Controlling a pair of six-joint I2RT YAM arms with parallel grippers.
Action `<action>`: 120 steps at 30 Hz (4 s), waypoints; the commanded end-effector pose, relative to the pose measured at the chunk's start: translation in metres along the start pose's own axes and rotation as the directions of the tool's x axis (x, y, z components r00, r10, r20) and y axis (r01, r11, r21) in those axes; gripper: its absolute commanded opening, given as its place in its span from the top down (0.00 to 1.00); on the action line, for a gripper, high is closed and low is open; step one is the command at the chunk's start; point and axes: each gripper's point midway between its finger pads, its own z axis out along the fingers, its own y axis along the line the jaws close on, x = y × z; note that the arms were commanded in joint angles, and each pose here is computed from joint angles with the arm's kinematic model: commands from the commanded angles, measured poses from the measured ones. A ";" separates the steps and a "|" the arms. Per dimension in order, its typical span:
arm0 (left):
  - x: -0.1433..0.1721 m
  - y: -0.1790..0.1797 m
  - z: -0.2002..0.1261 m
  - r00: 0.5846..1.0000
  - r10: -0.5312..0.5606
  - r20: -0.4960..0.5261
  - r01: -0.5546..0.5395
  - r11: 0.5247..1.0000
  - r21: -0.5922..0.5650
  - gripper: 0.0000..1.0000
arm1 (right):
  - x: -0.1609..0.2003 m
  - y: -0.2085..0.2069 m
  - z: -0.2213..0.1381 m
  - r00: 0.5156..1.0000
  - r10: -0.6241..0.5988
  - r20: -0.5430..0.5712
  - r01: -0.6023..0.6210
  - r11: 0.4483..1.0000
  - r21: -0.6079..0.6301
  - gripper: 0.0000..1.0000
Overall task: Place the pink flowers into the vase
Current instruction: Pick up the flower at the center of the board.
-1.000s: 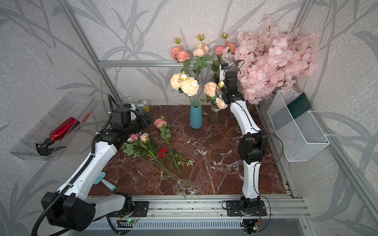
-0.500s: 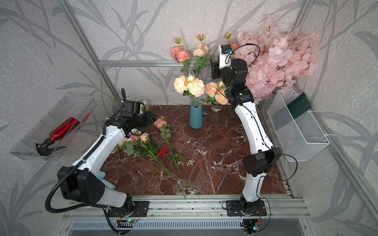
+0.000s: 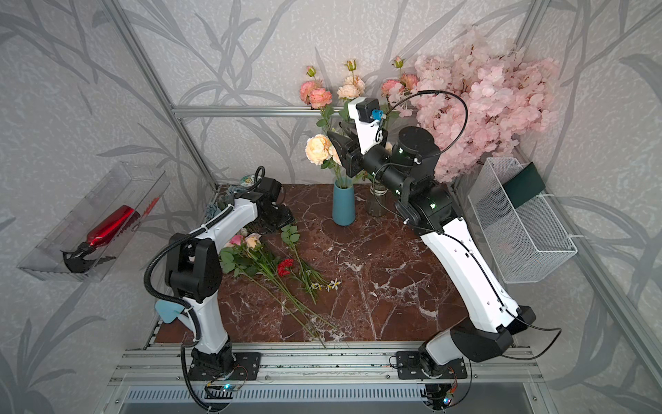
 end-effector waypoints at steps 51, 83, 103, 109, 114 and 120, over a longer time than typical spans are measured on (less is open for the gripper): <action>0.037 -0.051 -0.342 0.885 0.008 0.465 -0.412 0.476 0.776 1.00 | 0.150 0.186 -0.031 0.758 0.177 -0.628 -0.508 0.765 -0.397 0.73; 0.087 -0.072 -0.384 0.922 0.143 0.360 -0.381 0.169 0.909 1.00 | 0.126 0.185 0.037 0.872 0.181 -0.454 -0.397 0.805 -0.441 0.85; 0.101 -0.068 -0.350 0.913 0.220 0.344 -0.393 0.247 0.886 1.00 | 0.101 0.148 0.049 0.904 0.251 -0.345 -0.378 0.848 -0.373 0.73; 0.097 -0.067 -0.350 0.913 0.203 0.353 -0.399 0.266 0.878 1.00 | 0.111 0.146 0.048 0.884 0.249 -0.395 -0.396 0.849 -0.350 0.72; 0.087 -0.066 -0.350 0.903 0.176 0.392 -0.429 0.309 0.849 1.00 | 0.119 0.143 0.029 0.844 0.259 -0.470 -0.428 0.853 -0.298 0.63; 0.079 -0.065 -0.345 0.891 0.164 0.423 -0.454 0.361 0.815 1.00 | 0.135 0.145 0.008 0.774 0.273 -0.571 -0.475 0.847 -0.239 0.61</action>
